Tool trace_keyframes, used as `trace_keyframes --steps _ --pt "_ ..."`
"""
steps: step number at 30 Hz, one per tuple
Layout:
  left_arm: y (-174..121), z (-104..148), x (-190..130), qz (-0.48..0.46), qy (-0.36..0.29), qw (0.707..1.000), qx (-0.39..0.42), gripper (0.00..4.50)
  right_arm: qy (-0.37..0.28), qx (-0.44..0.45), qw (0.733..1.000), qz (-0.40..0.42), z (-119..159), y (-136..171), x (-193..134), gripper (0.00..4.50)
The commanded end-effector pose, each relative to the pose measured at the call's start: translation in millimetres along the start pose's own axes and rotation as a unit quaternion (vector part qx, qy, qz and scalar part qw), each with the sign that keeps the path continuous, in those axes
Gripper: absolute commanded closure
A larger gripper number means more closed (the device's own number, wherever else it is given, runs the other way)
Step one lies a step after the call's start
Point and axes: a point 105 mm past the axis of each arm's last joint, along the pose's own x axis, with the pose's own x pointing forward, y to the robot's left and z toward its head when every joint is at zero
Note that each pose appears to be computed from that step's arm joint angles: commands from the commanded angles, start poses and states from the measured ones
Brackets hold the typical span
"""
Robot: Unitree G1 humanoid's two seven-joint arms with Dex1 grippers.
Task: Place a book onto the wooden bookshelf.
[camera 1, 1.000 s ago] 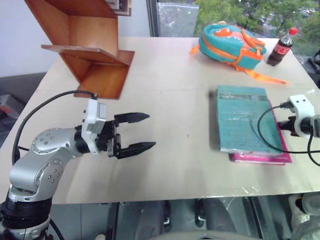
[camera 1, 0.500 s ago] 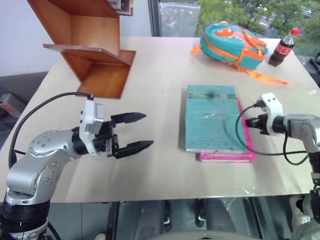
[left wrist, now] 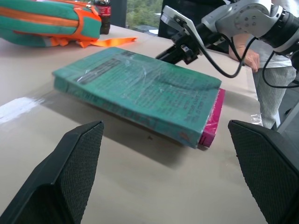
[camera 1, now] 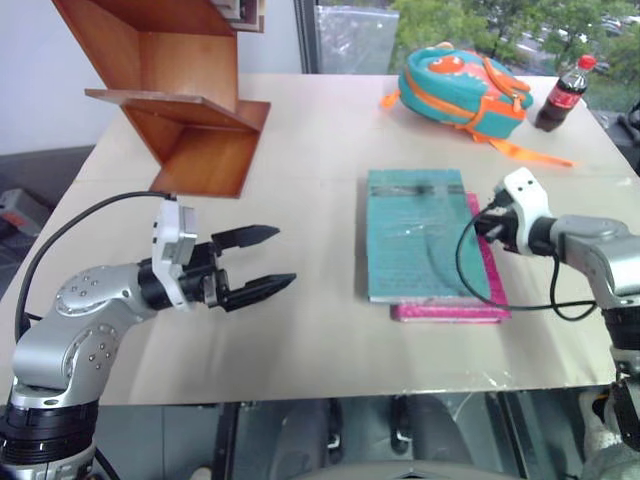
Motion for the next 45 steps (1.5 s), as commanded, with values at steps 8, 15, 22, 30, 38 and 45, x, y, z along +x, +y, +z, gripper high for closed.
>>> trace_keyframes --steps 8,15,22,30,38,45 --pt "9.4 -5.9 -1.8 0.058 0.015 0.998 0.003 0.00 -0.060 -0.055 0.996 -0.026 11.8 -10.4 -24.8 3.91" --pt "24.3 -21.9 12.4 0.080 0.035 0.990 -0.108 0.00 -0.110 -0.110 0.988 0.021 12.3 25.1 -93.7 1.57" --pt "43.2 -30.0 37.9 0.045 0.045 0.952 -0.299 0.00 -0.159 -0.141 0.971 0.106 23.4 110.6 -140.2 0.08" --pt "60.1 -44.3 87.6 0.011 0.049 0.881 -0.470 0.00 -0.172 -0.135 0.972 0.090 24.5 134.3 -142.1 0.08" --pt "48.1 -61.3 147.9 -0.025 0.043 0.831 -0.554 0.00 -0.191 -0.125 0.971 0.075 28.7 139.5 -139.1 0.08" --pt "44.1 -68.9 181.5 -0.038 0.051 0.817 -0.573 0.00 -0.193 -0.123 0.971 0.065 29.3 142.0 -138.0 0.08"
